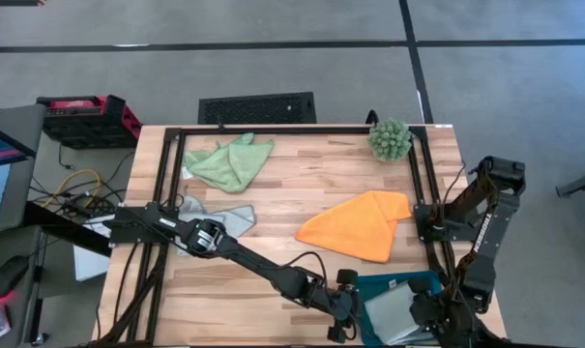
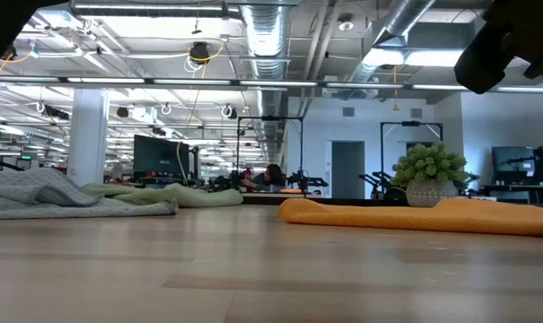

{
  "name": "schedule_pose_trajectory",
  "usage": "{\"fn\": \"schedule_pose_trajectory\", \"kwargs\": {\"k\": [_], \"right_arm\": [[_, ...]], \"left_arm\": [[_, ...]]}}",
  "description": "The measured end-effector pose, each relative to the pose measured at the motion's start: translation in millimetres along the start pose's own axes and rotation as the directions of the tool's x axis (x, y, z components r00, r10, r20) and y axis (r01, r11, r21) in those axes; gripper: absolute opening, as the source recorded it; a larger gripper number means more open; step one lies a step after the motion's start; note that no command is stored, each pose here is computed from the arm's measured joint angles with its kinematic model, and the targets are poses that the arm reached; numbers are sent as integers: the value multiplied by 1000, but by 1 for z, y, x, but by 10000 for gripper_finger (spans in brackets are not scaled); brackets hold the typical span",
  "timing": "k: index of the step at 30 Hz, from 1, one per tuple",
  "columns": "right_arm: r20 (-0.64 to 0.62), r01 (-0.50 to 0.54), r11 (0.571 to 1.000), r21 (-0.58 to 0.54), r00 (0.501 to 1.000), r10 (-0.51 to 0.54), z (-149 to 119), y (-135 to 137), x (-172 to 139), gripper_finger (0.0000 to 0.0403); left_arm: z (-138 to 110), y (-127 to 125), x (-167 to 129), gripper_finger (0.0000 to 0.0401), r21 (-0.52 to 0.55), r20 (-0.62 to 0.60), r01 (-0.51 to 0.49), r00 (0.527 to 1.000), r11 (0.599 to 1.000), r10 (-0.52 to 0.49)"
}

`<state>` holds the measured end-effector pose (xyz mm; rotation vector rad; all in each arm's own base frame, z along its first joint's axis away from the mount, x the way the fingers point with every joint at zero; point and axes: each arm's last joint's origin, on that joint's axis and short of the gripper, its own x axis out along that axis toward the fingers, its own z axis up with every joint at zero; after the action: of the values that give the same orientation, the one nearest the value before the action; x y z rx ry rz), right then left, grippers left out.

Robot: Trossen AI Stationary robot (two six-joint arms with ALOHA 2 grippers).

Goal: Fold microfiber towels
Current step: Put the folded right gray towel into the blue bin

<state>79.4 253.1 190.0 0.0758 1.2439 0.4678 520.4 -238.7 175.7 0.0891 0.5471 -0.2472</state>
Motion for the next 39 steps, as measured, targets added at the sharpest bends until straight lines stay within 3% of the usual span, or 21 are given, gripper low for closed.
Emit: {"fn": "schedule_pose_trajectory", "kwargs": {"k": [8, 14, 28, 32, 39], "right_arm": [[76, -58, 998, -40, 995, 61, 14, 5, -22, 240], [202, 98, 992, -73, 976, -82, 29, -11, -24, 240], [105, 199, 978, -63, 976, -192, 66, -47, 23, 240], [79, 139, 985, -105, 988, -131, 70, -45, 37, 240], [55, 138, 985, -102, 990, -133, 72, -48, 54, 240]], "left_arm": [[15, 2, -9, 158, 49, -16, -9, 1000, 999, 10], [25, 2, -18, 158, 49, -50, -13, 999, 999, 15], [32, -19, -37, 158, 74, -65, -65, 995, 995, 70], [30, -26, -40, 158, 92, -83, -106, 990, 990, 114], [27, -32, -42, 158, 88, -99, -127, 986, 988, 135]]}}
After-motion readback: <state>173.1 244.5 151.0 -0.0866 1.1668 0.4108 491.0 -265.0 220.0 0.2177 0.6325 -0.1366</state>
